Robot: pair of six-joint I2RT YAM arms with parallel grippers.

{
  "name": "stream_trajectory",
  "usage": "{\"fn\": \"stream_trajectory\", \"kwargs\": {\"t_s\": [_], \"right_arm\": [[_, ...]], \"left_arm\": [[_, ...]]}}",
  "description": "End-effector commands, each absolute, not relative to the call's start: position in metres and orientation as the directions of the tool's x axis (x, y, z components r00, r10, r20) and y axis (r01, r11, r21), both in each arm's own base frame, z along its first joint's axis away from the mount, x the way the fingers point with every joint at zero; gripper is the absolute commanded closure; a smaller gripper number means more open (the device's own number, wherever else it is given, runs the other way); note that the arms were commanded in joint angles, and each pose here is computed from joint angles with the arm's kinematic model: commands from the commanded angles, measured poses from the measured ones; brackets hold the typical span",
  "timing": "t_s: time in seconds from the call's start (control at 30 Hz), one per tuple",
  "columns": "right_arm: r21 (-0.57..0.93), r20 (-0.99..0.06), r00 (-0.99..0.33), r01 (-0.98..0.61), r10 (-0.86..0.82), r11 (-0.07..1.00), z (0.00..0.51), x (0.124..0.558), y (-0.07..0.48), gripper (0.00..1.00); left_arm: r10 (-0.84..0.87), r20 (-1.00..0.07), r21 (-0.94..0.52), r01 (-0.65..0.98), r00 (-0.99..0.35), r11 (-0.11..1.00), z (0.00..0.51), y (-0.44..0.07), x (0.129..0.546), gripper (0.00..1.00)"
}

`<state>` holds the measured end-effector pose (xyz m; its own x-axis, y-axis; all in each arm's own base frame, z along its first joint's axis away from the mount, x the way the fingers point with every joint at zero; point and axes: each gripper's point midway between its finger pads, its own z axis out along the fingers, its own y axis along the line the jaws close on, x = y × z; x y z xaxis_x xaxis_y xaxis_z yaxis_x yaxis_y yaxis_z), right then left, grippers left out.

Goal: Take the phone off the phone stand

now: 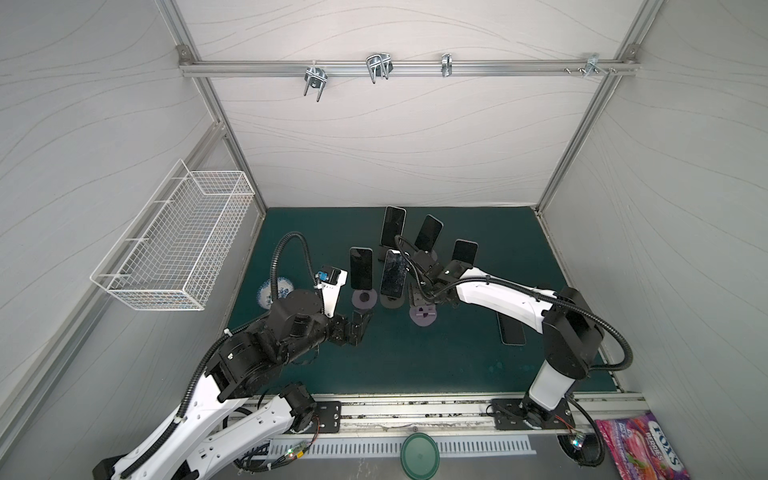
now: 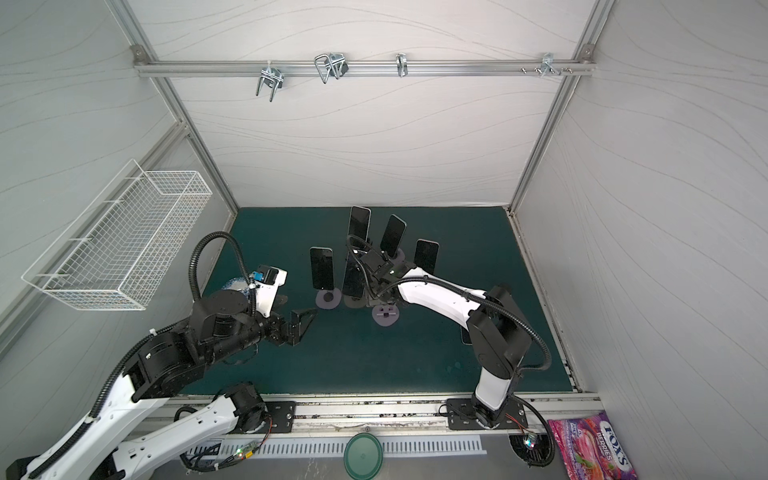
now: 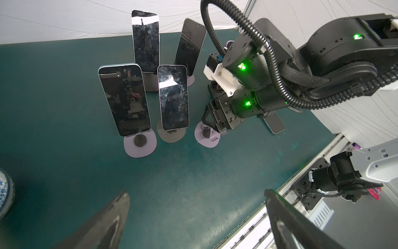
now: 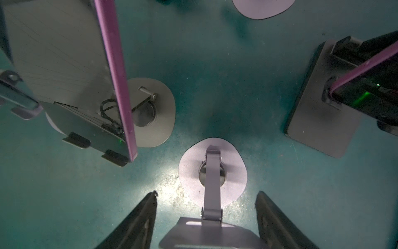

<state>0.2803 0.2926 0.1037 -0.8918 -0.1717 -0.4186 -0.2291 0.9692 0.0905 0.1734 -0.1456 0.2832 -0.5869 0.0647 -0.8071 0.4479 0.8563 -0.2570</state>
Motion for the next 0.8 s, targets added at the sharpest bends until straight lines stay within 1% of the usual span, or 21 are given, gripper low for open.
{"fn": "stream_trajectory", "kwargs": {"t_s": [0.0,0.17,0.6,0.77], "right_arm": [[0.095,-0.41,-0.898,-0.218,-0.162,0.971,0.0994,0.2806,0.2902,0.26],[0.088,-0.398,-0.903,-0.216,-0.164,0.972,0.094,0.2786,0.286,0.25],[0.095,-0.407,-0.899,-0.218,-0.162,0.971,0.0939,0.2781,0.2836,0.33],[0.096,-0.417,-0.894,-0.221,-0.162,0.971,0.096,0.2783,0.2826,0.34]], "left_arm": [[0.035,-0.809,-0.286,0.445,-0.587,0.849,0.2876,-0.1476,0.1729,0.01],[0.036,-0.807,-0.287,0.444,-0.59,0.849,0.2864,-0.1475,0.1724,0.01],[0.033,-0.802,-0.292,0.44,-0.596,0.849,0.2858,-0.1491,0.1735,0.01],[0.032,-0.803,-0.293,0.441,-0.595,0.849,0.2864,-0.1494,0.1738,0.01]]}}
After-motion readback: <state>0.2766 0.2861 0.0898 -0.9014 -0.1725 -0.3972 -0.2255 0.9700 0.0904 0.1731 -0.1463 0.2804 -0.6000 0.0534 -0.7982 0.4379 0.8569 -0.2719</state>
